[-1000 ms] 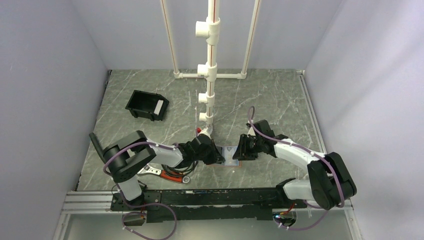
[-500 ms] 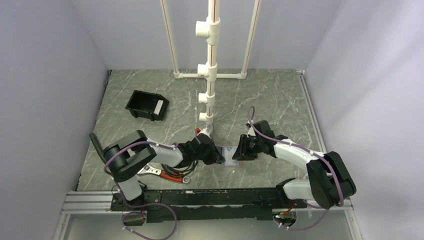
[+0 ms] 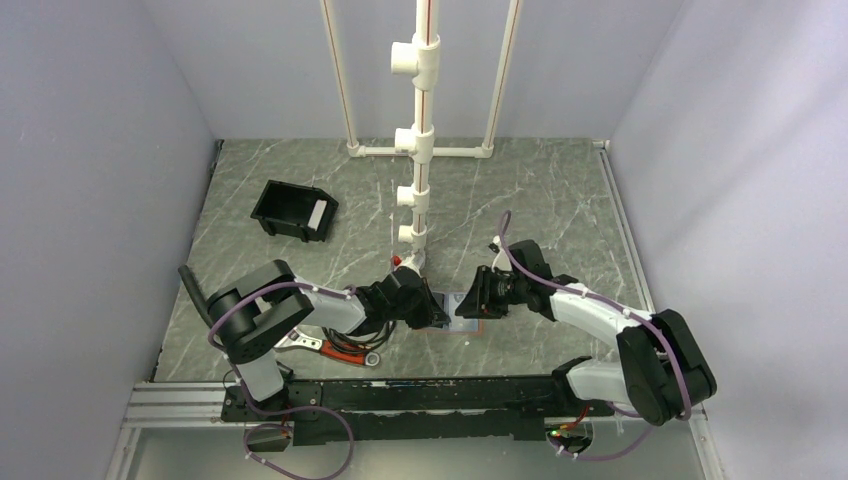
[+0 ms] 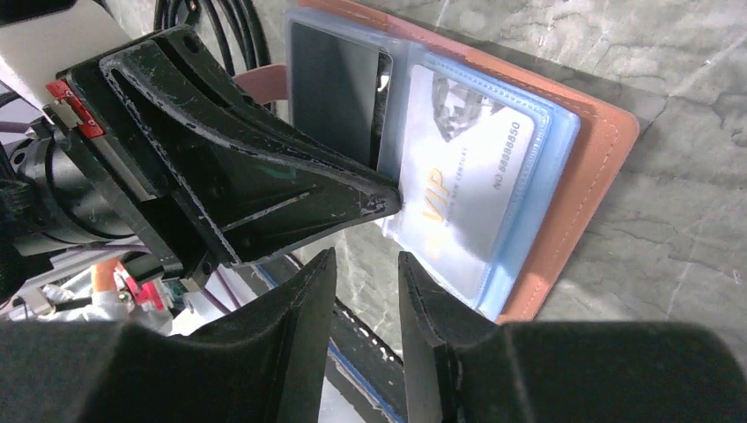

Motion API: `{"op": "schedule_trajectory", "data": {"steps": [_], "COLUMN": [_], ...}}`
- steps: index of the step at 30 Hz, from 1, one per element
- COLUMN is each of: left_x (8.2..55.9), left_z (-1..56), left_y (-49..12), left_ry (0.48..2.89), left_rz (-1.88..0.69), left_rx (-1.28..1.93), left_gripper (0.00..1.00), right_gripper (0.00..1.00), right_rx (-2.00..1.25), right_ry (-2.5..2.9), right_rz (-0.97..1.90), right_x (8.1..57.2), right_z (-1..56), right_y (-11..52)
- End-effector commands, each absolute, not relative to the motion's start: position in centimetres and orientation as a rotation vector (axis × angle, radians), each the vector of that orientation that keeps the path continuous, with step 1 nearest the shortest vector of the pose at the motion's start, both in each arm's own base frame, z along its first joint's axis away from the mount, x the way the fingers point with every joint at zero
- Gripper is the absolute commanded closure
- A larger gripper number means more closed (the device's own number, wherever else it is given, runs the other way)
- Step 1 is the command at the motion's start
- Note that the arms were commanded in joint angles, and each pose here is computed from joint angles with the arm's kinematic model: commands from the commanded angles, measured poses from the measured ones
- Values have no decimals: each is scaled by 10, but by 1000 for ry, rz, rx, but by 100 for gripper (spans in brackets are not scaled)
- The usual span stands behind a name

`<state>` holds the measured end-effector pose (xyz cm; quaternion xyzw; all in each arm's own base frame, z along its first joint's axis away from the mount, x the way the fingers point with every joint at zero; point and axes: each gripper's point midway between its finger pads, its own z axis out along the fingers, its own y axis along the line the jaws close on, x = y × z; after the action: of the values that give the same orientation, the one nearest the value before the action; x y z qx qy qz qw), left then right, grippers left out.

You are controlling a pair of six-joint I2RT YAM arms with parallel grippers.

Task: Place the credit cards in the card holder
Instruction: Insert the credit card into the card holder.

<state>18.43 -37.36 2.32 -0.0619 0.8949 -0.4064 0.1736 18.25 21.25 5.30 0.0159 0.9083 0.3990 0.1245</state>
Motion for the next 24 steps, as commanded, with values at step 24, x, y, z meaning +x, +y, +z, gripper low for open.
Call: {"op": "schedule_trajectory", "data": {"steps": [24], "left_x": [168], "left_z": [-21], "left_y": [-340], "left_ry": [2678], "left_rz": [-933], "left_rx": [-154], "left_gripper": [100], "right_gripper": [65], "right_rx": [66], "right_ry": [2684], "right_rz": [1040], "right_x": [186], "right_z": [37], "right_y": [201]}}
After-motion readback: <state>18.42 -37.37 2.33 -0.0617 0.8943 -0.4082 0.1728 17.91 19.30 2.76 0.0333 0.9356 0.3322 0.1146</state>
